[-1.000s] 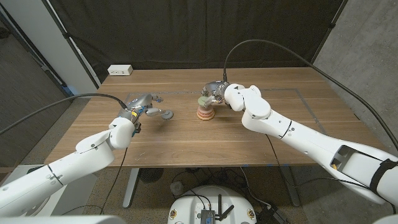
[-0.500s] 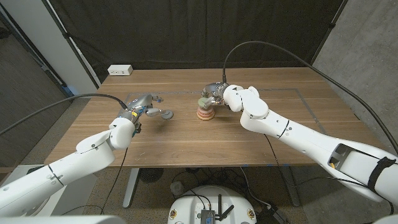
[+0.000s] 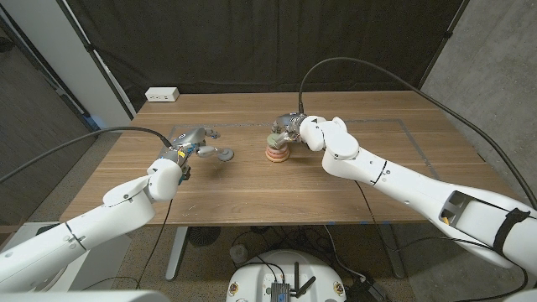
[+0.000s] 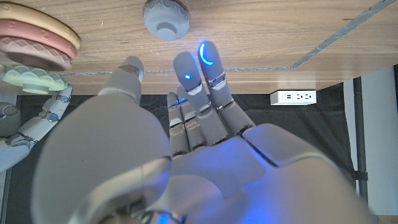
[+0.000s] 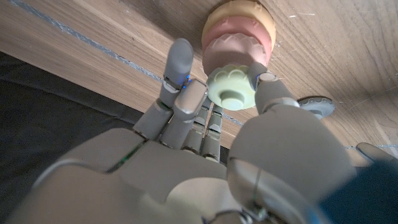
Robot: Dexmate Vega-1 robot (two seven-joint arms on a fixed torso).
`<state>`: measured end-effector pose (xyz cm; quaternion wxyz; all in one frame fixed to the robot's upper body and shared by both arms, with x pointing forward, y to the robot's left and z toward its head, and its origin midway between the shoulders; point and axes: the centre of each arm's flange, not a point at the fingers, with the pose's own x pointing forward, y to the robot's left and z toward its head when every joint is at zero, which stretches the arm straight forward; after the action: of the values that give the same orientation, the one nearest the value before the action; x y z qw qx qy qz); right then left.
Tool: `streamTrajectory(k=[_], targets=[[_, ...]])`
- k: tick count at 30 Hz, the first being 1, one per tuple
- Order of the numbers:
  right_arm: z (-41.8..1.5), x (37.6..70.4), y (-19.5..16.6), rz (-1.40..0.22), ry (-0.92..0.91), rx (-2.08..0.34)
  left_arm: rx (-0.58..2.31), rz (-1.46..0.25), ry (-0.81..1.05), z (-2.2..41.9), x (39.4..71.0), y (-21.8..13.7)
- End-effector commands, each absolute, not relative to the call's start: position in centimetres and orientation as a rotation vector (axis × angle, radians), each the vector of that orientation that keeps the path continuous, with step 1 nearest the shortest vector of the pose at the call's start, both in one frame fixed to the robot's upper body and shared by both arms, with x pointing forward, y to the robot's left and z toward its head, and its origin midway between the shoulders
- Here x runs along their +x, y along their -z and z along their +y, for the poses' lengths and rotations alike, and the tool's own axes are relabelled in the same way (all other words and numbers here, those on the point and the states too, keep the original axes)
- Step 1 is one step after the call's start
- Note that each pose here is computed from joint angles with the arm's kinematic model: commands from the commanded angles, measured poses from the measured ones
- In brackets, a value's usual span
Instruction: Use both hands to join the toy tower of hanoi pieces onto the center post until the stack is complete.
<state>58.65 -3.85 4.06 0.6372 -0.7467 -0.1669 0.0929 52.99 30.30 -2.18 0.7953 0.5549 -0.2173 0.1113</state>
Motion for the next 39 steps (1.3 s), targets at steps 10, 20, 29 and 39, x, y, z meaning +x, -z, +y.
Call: streamTrajectory(k=[10,20,29,39], targets=[[-3.94,59.59,-3.0,-0.34,-0.219,-1.726,1.186,-0.461,-0.238,30.51,53.05,2.28],[-4.17,59.67,-2.71,-0.328,-0.216,-1.728,1.181,-0.459,-0.234,30.54,53.18,2.57],[-4.22,59.54,-2.8,-0.328,-0.209,-1.731,1.178,-0.461,-0.233,30.53,53.23,2.62],[-4.19,59.43,-2.96,-0.331,-0.208,-1.736,1.178,-0.462,-0.235,30.59,53.23,2.65]])
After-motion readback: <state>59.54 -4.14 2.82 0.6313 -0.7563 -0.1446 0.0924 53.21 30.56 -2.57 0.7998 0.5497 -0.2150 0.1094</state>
